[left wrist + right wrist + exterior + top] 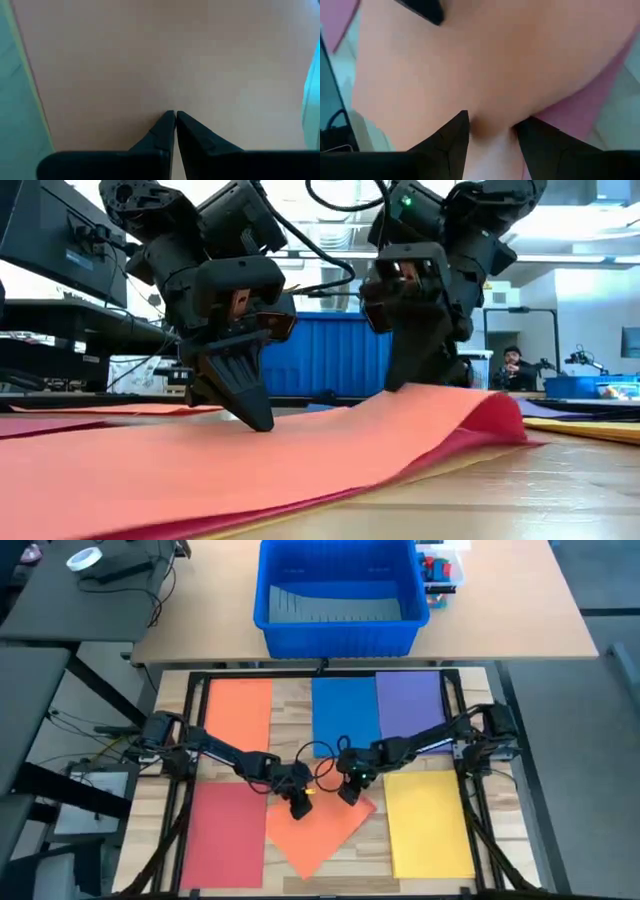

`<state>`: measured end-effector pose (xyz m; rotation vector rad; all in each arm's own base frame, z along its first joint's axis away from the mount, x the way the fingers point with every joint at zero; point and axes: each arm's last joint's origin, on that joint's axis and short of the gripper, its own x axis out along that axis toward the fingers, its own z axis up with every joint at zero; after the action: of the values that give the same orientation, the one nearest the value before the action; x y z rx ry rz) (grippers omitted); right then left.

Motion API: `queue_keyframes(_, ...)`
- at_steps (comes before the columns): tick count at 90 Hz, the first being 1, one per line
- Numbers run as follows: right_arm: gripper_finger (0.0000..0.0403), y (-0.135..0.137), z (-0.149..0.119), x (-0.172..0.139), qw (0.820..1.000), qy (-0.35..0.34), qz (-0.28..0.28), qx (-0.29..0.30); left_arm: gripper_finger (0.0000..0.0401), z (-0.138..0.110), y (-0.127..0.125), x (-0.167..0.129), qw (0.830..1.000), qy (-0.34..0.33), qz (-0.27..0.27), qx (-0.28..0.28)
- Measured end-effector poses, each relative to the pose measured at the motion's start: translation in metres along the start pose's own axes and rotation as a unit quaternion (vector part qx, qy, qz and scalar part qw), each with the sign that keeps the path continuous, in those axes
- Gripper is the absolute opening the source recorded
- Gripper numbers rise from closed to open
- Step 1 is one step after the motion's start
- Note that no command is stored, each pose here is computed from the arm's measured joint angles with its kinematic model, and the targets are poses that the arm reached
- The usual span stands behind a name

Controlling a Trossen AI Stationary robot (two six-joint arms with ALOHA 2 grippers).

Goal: Organize paper
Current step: Stack the orange paper on top of the other orange paper

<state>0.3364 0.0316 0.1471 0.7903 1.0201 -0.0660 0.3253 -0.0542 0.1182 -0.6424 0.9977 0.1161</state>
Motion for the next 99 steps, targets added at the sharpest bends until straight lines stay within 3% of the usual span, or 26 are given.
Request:
queue_keyframes(20, 0.0152, 0.012, 0.012, -0.015, 0.997, -0.035, 0.073, -0.009, 0.0006, 0.000, 0.000, 0.000, 1.000, 0.000, 0.001, -0.002)
queue_keyframes(36, 0.0152, 0.002, 0.009, 0.004, 0.997, -0.022, 0.044, 0.052, 0.0006, 0.000, 0.000, 0.000, 1.000, 0.000, 0.001, -0.002)
queue_keyframes(54, 0.0152, -0.007, 0.002, 0.019, 0.997, 0.007, 0.016, 0.075, 0.0006, 0.000, 0.000, 0.000, 1.000, -0.001, 0.000, -0.002)
queue_keyframes(66, 0.0148, 0.002, 0.009, 0.018, 0.996, -0.016, 0.072, 0.043, 0.0006, 0.000, 0.000, 0.000, 1.000, -0.001, -0.001, -0.004)
queue_keyframes(75, 0.0119, 0.004, 0.012, 0.017, 0.995, -0.021, 0.089, 0.040, 0.0006, 0.000, 0.000, 0.000, 1.000, -0.002, -0.001, -0.004)
queue_keyframes(88, 0.0018, 0.005, 0.011, 0.013, 0.996, -0.017, 0.086, 0.008, 0.0006, 0.001, -0.003, -0.006, 1.000, 0.010, -0.021, 0.004)
queue_keyframes(99, 0.0005, 0.007, 0.016, -0.007, 0.997, -0.017, 0.076, -0.014, 0.0006, 0.005, -0.011, -0.029, 0.999, 0.034, -0.030, 0.005)
